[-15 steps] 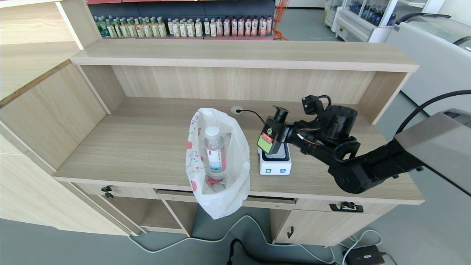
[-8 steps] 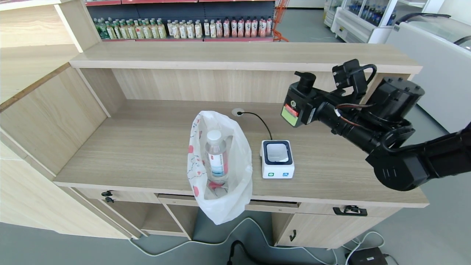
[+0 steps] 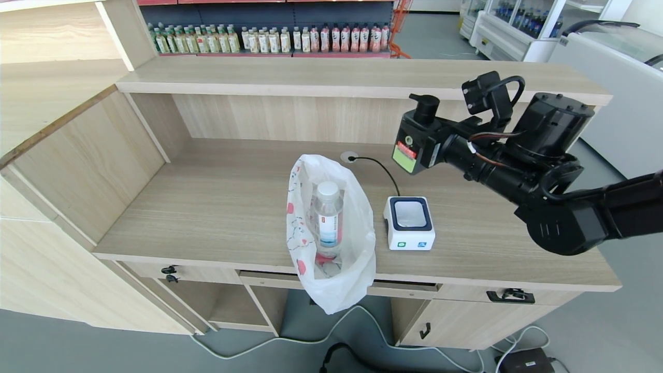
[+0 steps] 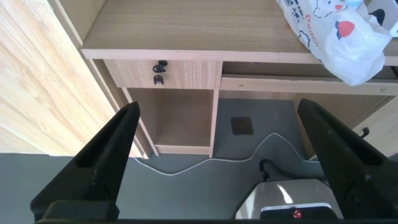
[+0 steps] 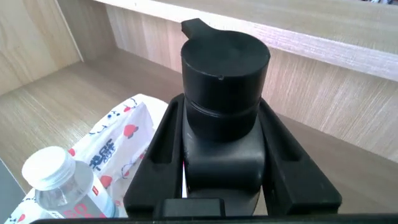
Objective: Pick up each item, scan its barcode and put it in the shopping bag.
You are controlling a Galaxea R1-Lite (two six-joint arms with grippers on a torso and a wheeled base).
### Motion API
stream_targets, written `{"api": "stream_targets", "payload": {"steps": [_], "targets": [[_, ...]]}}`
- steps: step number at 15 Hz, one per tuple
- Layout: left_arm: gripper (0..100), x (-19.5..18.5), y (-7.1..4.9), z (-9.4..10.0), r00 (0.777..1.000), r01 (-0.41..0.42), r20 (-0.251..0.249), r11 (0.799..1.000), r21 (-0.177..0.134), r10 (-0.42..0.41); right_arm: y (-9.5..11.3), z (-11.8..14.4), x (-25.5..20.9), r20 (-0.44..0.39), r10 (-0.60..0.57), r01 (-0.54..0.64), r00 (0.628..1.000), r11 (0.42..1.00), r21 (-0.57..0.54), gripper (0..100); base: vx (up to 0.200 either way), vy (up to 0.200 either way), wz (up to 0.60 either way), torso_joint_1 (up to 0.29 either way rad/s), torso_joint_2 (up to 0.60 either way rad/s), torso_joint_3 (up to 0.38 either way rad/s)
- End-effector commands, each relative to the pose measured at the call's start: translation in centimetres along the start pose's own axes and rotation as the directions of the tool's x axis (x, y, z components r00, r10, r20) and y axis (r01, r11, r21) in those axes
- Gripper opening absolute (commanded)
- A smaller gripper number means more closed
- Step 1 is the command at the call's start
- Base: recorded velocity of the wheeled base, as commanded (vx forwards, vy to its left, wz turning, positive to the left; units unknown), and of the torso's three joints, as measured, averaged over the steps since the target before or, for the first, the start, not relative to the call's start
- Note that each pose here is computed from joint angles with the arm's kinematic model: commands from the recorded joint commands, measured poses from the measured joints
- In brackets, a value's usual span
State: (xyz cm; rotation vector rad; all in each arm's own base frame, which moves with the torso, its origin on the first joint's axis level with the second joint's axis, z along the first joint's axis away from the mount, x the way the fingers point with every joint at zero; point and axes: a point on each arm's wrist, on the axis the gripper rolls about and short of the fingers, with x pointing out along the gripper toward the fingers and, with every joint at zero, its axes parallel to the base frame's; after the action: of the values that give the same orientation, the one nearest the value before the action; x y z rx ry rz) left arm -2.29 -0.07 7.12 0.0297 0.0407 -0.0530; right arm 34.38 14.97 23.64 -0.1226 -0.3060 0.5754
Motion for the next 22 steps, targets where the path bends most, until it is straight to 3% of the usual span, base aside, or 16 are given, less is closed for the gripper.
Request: {"api": "stream_targets", "payload": {"steps": [1, 4, 11, 15, 22], "targets": [[100, 0.0, 0.0, 0.0, 1.000, 0.000, -0.001, 1.000, 0.000, 0.000, 0.3, -0.7, 0.1, -0.031, 0.014, -0.013, 0.999, 1.000, 0.027, 0, 0.000, 0.000, 0.00, 0.000, 0.00, 0.000], [100, 0.0, 0.0, 0.0, 1.000, 0.000, -0.001, 1.000, 0.000, 0.000, 0.8, -1.1, 0.2, -0.057, 0.050, -0.046, 0.997, 0.995, 0.084, 0, 0.000, 0.000, 0.00, 0.000, 0.00, 0.000], [100, 0.0, 0.0, 0.0, 1.000, 0.000, -0.001, 1.000, 0.000, 0.000, 2.8, -8.2, -0.5, -0.169, 0.229, -0.215, 0.959, 0.972, 0.098, 0, 0.000, 0.000, 0.00, 0.000, 0.00, 0.000], [100, 0.0, 0.0, 0.0, 1.000, 0.000, -0.001, 1.000, 0.000, 0.000, 4.1, -10.7, 1.0, -0.100, 0.305, -0.299, 0.947, 0.951, 0.074, 0, 0.000, 0.000, 0.00, 0.000, 0.00, 0.000], [100, 0.0, 0.0, 0.0, 1.000, 0.000, -0.001, 1.000, 0.000, 0.000, 3.9, -12.7, 3.5, -0.064, 0.334, -0.330, 0.940, 0.942, 0.067, 0, 0.000, 0.000, 0.00, 0.000, 0.00, 0.000]]}}
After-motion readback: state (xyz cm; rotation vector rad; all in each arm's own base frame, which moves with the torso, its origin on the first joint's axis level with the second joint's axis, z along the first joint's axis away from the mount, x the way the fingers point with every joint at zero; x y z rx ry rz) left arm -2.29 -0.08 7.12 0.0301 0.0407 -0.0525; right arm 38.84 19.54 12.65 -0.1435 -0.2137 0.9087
